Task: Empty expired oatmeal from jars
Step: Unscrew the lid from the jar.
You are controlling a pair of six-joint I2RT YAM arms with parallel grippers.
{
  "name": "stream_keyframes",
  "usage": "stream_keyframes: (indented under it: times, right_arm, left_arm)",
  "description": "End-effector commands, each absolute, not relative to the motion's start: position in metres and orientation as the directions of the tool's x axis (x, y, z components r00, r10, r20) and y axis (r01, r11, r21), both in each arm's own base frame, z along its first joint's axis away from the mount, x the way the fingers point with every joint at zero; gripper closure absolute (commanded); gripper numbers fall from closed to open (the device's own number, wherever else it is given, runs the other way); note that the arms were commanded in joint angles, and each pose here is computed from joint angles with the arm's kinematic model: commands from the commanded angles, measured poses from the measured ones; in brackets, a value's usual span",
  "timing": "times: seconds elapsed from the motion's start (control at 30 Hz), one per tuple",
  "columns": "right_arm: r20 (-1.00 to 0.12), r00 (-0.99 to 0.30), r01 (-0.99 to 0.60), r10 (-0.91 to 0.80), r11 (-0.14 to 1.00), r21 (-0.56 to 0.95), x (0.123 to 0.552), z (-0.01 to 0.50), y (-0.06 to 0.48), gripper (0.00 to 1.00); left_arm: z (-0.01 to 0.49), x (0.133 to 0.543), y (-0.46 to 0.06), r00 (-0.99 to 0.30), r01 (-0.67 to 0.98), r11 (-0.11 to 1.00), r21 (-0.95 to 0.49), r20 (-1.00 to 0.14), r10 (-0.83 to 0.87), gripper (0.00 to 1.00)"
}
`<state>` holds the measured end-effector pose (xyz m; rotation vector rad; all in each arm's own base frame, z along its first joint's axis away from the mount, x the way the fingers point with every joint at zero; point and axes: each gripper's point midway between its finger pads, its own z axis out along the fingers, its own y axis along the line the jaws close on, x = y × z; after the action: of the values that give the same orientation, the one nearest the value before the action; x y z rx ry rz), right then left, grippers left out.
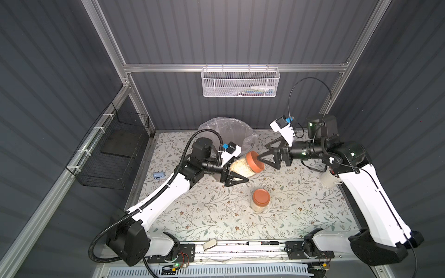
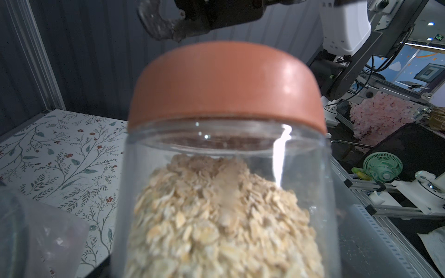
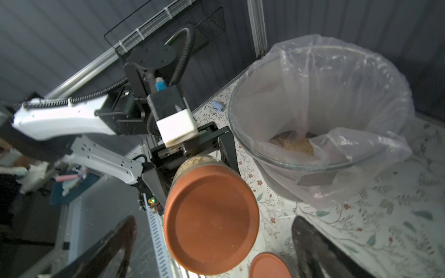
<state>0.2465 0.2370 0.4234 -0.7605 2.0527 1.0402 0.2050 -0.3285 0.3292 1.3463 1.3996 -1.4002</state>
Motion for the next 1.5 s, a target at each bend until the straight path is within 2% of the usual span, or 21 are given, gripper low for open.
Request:
stream_keyframes:
  times: [0.0,0.23,0.37,0.53,1.27,1.4,1.47]
  right_arm:
    - [-0.552,-0.834,-0.443,-0.015,0.616,0.652,0.26,0.4,0.229,0.01]
    - [-0.412,-0.908,-0.295,0.08,0.575,0.763,0.247,0.395,0.233,0.01]
    - [-0.399,-0.914,-0.293,0.077,0.558,0.776,0.243,0.4,0.239,0.01]
    - [-0.339,-0.938,-0.243,0.064,0.576,0.78,0.25,0.375,0.248,0.01]
    - [-0.266,-0.964,-0.21,0.007,0.592,0.778,0.258,0.336,0.259,0.01]
    - [-0.267,-0.964,-0.217,0.001,0.581,0.785,0.256,0.336,0.261,0.15]
    - [-0.272,-0.962,-0.222,-0.003,0.583,0.781,0.255,0.335,0.26,0.27]
  left_arm:
    - [0.352,0.205,-0.328,-0.108,0.977,-0.169,-0.128,-0.987,0.121,1.0]
    - [0.345,0.215,-0.33,-0.111,0.983,-0.127,-0.129,-0.984,0.14,1.0]
    - [0.339,0.221,-0.331,-0.115,0.986,-0.098,-0.133,-0.979,0.168,1.0]
    - [0.336,0.223,-0.332,-0.109,0.988,-0.087,-0.126,-0.979,0.174,1.0]
    - [0.35,0.214,-0.325,-0.07,0.991,-0.102,-0.085,-0.987,0.143,1.0]
    - [0.349,0.215,-0.325,-0.073,0.991,-0.097,-0.088,-0.987,0.145,1.0]
    - [0.348,0.216,-0.325,-0.075,0.991,-0.096,-0.089,-0.987,0.145,1.0]
